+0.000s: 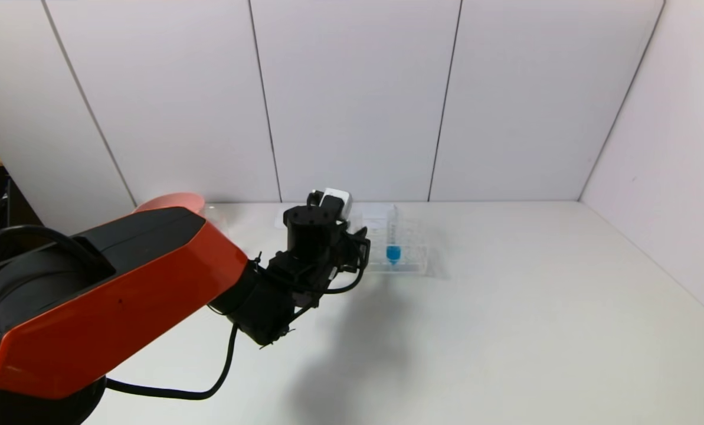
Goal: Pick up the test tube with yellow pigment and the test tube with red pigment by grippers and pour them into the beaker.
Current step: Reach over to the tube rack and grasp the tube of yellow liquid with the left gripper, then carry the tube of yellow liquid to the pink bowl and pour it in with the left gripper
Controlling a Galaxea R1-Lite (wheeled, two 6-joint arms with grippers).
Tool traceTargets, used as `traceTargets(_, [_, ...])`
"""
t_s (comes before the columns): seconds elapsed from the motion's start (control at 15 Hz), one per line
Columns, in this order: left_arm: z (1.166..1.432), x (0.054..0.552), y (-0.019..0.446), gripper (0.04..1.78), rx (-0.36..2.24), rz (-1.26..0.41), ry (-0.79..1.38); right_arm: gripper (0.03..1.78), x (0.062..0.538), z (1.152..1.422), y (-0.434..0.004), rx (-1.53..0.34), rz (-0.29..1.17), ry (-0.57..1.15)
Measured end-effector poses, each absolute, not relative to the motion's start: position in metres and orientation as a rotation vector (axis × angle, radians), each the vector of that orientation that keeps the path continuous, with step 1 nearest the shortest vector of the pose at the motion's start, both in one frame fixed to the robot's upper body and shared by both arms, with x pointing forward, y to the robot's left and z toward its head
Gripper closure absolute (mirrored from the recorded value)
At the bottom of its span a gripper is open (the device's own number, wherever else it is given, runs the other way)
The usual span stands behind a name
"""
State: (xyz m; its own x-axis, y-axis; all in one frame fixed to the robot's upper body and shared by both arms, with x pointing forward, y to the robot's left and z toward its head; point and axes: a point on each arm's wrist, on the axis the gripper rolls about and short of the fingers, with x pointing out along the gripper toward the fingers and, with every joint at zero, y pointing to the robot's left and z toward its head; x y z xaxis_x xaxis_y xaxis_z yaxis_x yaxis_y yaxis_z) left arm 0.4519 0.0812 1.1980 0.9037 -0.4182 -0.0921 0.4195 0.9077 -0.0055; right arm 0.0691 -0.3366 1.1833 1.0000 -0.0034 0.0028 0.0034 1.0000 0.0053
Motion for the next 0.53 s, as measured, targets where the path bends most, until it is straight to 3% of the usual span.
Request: traceTargets(0.53, [1.2008, 0.4516, 0.0815, 1.38, 0.014, -0.430, 0.082, 0.11, 0.0691, 1.1833, -0.3366, 0.005, -0.003, -0.003])
